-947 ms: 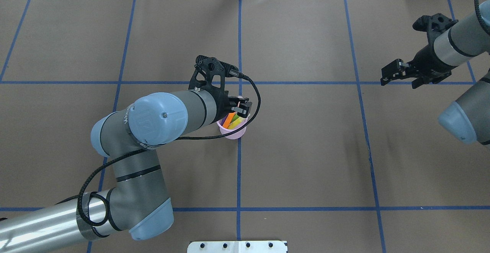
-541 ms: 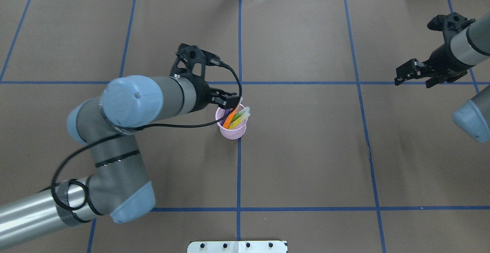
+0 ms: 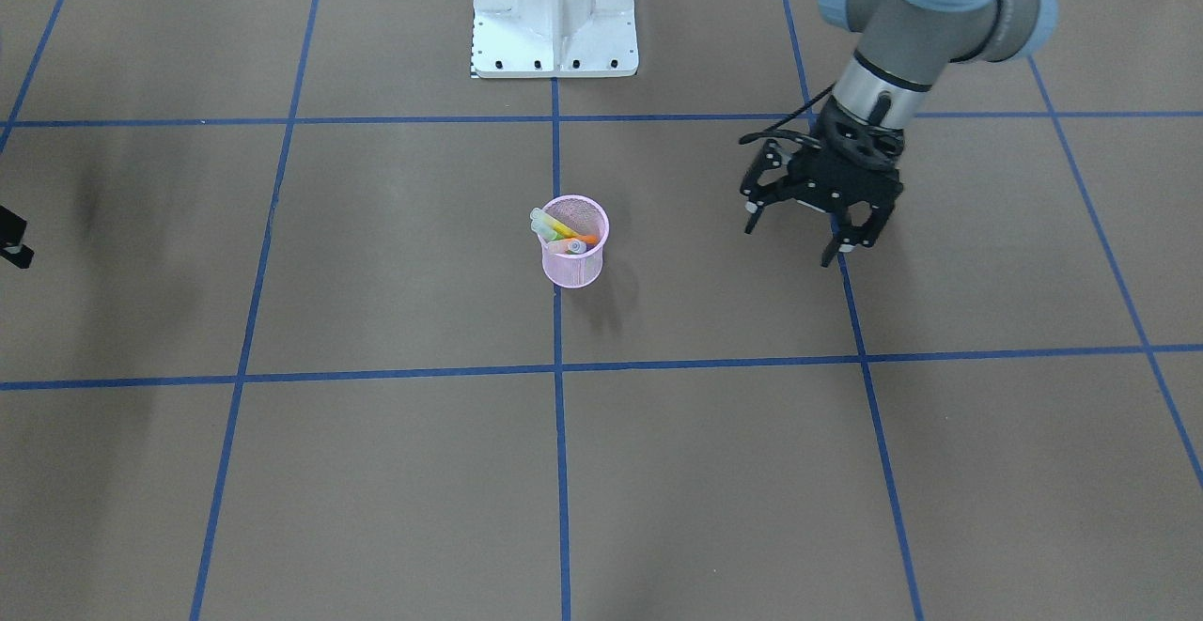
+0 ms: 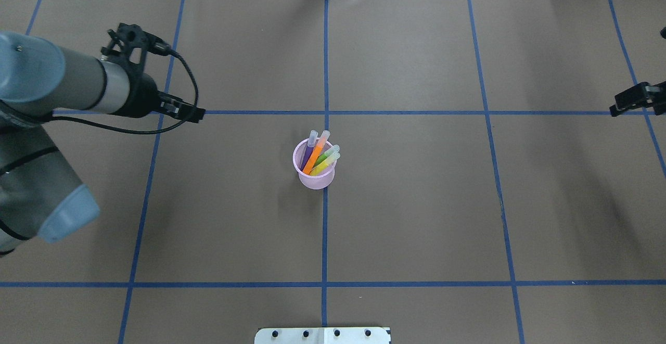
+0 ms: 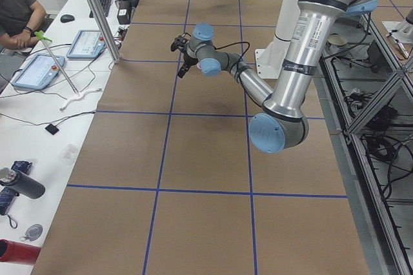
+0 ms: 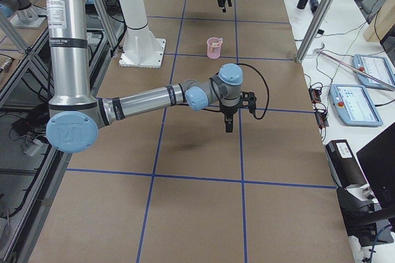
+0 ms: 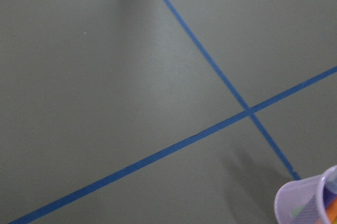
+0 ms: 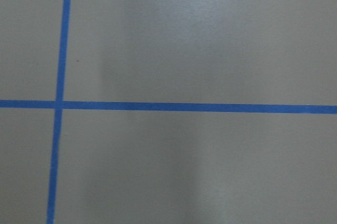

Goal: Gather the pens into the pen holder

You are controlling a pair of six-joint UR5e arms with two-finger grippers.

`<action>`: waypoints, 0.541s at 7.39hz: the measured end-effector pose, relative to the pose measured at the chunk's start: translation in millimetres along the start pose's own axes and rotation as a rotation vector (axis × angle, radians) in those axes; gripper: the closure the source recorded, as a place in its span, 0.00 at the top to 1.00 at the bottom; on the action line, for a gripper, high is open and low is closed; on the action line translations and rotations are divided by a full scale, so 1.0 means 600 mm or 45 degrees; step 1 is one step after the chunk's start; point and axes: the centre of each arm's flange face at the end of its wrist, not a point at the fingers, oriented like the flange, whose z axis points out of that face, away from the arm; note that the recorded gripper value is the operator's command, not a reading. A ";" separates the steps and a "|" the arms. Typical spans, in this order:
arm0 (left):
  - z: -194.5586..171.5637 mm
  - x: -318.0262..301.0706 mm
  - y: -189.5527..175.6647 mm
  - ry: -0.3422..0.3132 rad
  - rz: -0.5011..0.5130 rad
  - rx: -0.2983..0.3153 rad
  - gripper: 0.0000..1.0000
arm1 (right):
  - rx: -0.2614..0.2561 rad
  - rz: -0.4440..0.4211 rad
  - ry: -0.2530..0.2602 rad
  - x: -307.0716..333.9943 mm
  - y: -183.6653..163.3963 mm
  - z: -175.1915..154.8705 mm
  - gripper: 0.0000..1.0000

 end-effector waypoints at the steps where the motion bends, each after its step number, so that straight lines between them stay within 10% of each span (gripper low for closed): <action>1: -0.018 -0.082 0.015 -0.031 -0.029 -0.066 0.97 | 0.018 -0.019 0.018 0.047 0.009 -0.016 0.99; 4: -0.086 -0.296 0.039 -0.233 -0.091 -0.322 0.99 | 0.059 0.042 0.048 0.154 0.027 -0.053 0.99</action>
